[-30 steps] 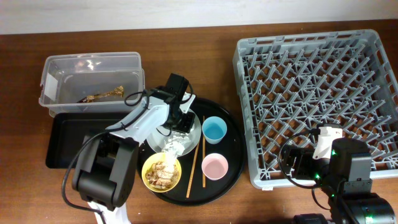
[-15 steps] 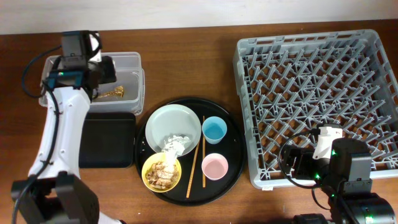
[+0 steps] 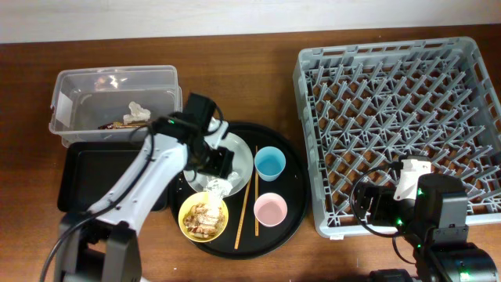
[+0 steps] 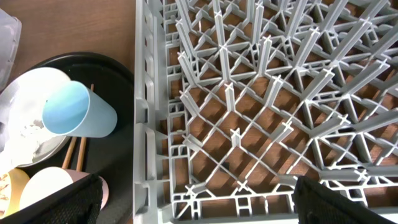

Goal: Sort waste into correct bins and load items into the dishwasher rack
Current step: 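Reach the left gripper to the yellow bowl and grasp its rim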

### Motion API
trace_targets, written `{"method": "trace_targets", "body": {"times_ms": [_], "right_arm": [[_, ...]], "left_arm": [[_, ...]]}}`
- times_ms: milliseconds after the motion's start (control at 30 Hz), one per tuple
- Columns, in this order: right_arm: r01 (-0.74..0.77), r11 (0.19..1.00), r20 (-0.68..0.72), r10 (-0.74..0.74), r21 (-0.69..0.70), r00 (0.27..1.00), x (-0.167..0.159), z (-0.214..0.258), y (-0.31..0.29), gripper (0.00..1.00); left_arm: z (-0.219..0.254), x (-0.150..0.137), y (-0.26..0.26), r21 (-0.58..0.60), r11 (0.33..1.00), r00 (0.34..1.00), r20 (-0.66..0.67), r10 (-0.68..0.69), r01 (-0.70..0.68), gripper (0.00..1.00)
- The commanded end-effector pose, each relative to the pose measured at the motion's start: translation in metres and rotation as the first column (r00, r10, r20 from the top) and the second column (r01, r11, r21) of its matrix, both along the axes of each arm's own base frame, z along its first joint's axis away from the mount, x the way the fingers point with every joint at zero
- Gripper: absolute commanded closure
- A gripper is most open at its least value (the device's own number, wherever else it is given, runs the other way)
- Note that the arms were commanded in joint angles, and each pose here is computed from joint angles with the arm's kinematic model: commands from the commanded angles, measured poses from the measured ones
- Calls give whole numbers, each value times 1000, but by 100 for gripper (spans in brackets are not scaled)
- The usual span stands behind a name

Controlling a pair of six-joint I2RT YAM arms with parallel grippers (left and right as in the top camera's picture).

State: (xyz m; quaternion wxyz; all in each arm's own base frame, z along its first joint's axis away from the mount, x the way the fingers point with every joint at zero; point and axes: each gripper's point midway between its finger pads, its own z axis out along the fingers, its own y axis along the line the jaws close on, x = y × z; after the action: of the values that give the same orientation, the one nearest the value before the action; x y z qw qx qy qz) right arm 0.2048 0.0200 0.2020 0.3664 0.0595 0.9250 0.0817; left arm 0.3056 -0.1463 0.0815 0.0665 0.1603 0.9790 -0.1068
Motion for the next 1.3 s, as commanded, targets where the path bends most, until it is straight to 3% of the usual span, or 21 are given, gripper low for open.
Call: {"method": "trace_targets", "body": {"times_ms": [0,67,133,200,233,267,333,433,533,633,667,733,833,900,967,1067,1100,1167,1267], "right_arm": [[10,1000,21,-10,8,1000,2,8,-1,1],[10,1000,21,-10,7,1000,2,8,-1,2],[10,1000,21,-10,8,1000,2,8,-1,1],[10,1000,21,-10,7,1000,2,8,-1,1],[10,1000,21,-10,8,1000,2,8,-1,1],[10,1000,21,-10,7,1000,2,8,-1,1],[10,1000,21,-10,7,1000,2,8,-1,1],[10,1000,20,-10,7,1000,2,8,-1,1],[10,1000,16,-10,7,1000,1,7,-1,1],[10,1000,16,-10,7,1000,1,7,-1,1],[10,1000,15,-10,8,1000,1,7,-1,1],[10,1000,16,-10,7,1000,1,7,-1,1],[10,1000,15,-10,7,1000,1,7,-1,1],[10,1000,15,-10,7,1000,1,7,-1,1],[10,1000,15,-10,7,1000,1,7,-1,1],[10,1000,15,-10,7,1000,1,7,-1,1],[10,1000,15,-10,7,1000,1,7,-1,1],[10,1000,14,-10,7,1000,0,7,-1,1],[10,1000,14,-10,7,1000,0,7,-1,2]], "left_arm": [[-38,-14,-5,24,998,999,12,-51,51,28],[-56,-16,-2,24,999,998,37,-50,49,29],[-67,-15,3,45,998,997,62,-45,42,37],[-66,-11,1,37,998,996,82,-44,41,79],[-65,-7,-1,32,999,994,97,-44,41,94],[-61,-2,-2,32,999,993,112,-42,38,100],[-45,12,-2,19,1000,988,151,-24,22,100],[20,57,17,-38,997,950,302,73,-65,100],[85,107,75,-84,971,833,501,234,-223,99],[115,155,133,-113,927,661,671,337,-359,85],[116,162,142,-113,918,635,690,348,-380,74],[105,177,157,-115,905,609,703,366,-410,50],[93,181,168,-110,896,616,690,381,-430,39],[108,169,162,-115,902,622,687,375,-417,38],[115,135,142,-94,920,691,632,350,-380,39],[100,61,93,-23,965,864,441,245,-262,38],[87,29,64,-44,984,931,320,175,-170,39],[72,-9,26,-95,993,981,174,82,-66,39],[44,-50,-2,-83,992,995,22,100,-98,39]]}}
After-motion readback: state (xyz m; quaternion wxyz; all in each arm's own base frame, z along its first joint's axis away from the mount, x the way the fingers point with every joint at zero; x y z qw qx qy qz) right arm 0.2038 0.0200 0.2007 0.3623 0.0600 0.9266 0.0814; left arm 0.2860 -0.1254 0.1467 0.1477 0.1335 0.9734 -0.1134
